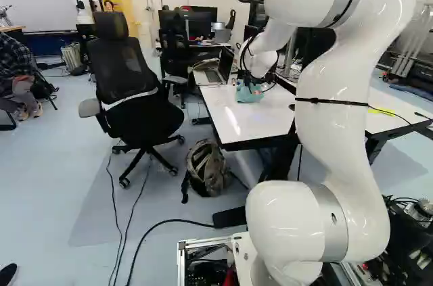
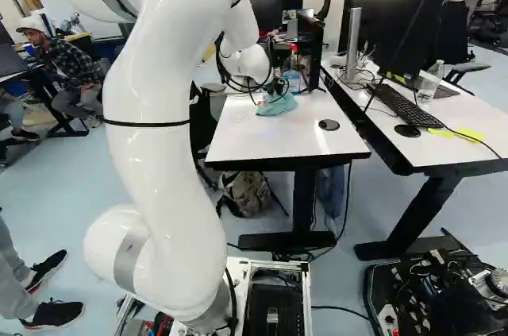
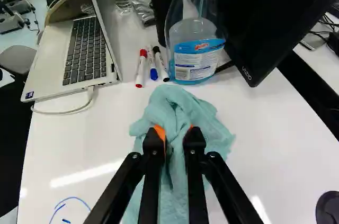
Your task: Clean the table with the green towel
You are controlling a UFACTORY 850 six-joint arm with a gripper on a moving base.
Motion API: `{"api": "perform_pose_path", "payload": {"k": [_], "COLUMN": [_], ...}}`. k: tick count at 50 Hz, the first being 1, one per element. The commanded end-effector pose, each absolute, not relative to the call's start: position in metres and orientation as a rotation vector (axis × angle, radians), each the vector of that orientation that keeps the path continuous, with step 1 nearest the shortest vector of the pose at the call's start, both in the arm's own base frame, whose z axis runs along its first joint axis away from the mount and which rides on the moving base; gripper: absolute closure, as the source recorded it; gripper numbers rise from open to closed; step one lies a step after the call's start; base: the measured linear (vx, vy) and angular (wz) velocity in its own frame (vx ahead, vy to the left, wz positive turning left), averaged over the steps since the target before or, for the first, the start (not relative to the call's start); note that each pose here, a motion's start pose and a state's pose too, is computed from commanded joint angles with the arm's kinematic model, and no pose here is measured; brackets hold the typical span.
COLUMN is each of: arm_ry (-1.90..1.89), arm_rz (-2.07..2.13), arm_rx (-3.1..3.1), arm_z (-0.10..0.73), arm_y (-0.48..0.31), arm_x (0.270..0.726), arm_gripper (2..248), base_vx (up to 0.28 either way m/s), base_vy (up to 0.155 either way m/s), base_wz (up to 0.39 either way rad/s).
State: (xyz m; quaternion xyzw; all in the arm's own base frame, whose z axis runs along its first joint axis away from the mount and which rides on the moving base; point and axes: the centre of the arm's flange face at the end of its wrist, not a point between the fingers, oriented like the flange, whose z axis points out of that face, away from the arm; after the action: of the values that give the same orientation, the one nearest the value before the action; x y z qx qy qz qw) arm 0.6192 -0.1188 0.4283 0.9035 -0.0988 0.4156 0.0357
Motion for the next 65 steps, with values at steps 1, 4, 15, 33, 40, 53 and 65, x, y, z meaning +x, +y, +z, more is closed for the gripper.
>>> {"api": "perform_pose_path", "payload": {"k": [1, 4, 15, 33, 40, 53, 65], "arm_ry": [-0.304, -0.304, -0.305, -0.306, -0.306, -0.307, -0.309], "arm_rz": [1.275, 1.269, 1.243, 1.235, 1.235, 1.204, 1.151], "arm_rx": [2.777, 2.78, 2.793, 2.797, 2.797, 2.813, 2.838], "arm_z": [0.427, 0.424, 0.412, 0.408, 0.408, 0.406, 0.404], "arm_y": [-0.119, -0.119, -0.12, -0.12, -0.12, -0.119, -0.119], "arm_x": [0.619, 0.62, 0.623, 0.623, 0.623, 0.622, 0.62], "arm_gripper": [199, 199, 199, 199, 199, 199, 199], "base_vx": [0.0, 0.0, 0.0, 0.0, 0.0, 0.0, 0.0], "base_vy": [0.0, 0.0, 0.0, 0.0, 0.0, 0.0, 0.0], "base_wz": [0.0, 0.0, 0.0, 0.0, 0.0, 0.0, 0.0]}}
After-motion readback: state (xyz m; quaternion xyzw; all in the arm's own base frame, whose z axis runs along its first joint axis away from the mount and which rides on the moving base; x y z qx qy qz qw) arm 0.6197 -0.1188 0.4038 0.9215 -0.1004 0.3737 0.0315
